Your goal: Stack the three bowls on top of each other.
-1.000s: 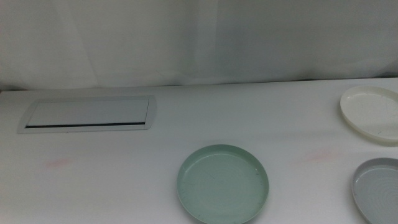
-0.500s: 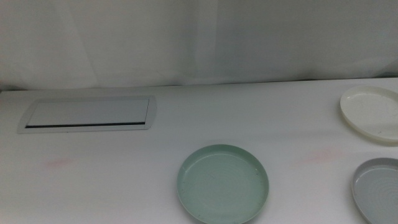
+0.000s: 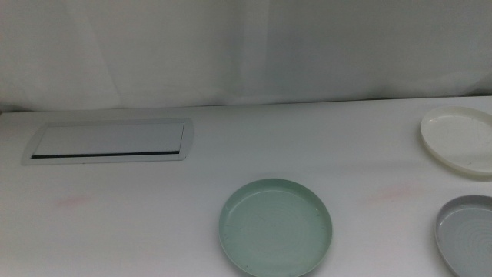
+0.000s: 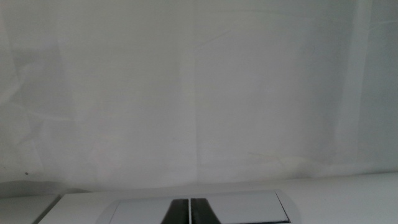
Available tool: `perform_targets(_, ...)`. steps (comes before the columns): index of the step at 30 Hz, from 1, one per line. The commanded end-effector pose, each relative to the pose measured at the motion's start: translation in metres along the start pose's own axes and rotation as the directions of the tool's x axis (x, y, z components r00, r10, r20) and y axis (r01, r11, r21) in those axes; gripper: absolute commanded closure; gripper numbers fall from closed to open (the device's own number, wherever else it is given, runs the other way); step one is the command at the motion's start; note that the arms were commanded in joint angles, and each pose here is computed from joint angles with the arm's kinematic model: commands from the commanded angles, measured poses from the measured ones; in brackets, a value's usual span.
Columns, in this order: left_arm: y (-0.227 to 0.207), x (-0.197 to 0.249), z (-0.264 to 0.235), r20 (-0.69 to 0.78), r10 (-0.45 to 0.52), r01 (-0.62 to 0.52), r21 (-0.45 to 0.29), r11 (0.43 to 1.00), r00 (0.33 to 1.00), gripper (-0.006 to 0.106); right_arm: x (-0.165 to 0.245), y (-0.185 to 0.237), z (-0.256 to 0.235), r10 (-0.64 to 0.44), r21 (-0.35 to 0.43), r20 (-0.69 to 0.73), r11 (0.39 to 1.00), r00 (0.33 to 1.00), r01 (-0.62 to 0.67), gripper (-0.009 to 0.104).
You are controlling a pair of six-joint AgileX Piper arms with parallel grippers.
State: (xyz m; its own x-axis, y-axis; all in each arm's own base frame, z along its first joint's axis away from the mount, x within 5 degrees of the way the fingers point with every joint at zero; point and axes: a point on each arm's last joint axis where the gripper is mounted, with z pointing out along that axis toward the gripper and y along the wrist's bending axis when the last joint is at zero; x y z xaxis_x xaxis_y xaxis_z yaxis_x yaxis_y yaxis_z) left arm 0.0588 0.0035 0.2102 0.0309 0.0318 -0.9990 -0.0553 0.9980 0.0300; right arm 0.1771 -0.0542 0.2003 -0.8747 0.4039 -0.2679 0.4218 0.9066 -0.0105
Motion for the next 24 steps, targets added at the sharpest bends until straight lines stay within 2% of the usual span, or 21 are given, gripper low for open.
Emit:
perform_targets(1,0.000,0.013,0.001,-0.037,-0.012,0.012,-0.001,1.000,0.999,0.104,-0.004,-0.001,0.010,0.022,0.011,0.001,1.000,1.000,-0.022,0.001)
perform_targets(12,0.000,0.013,0.001,-0.037,-0.015,0.015,-0.001,1.000,0.999,0.104,-0.013,0.004,0.058,0.065,0.020,-0.102,0.998,0.993,-0.063,0.001)
perform_targets(18,0.000,0.013,0.001,-0.037,-0.015,0.015,-0.001,1.000,0.999,0.104,-0.015,0.004,0.062,0.061,0.014,-0.089,0.998,0.994,-0.060,0.004)
perform_targets(20,0.000,0.013,0.001,-0.037,-0.015,0.015,-0.001,1.000,0.999,0.104,-0.016,0.005,0.062,0.061,0.011,-0.081,0.998,0.995,-0.060,0.012)
perform_targets(21,0.000,0.013,0.001,-0.037,-0.015,0.015,-0.001,1.000,0.999,0.104,-0.016,0.005,0.062,0.058,0.012,-0.078,0.998,0.995,-0.057,0.020)
perform_targets(24,0.000,0.013,0.001,-0.037,-0.015,0.015,-0.001,1.000,0.999,0.104,-0.017,0.005,0.063,0.057,0.011,-0.073,0.998,0.996,-0.057,0.057)
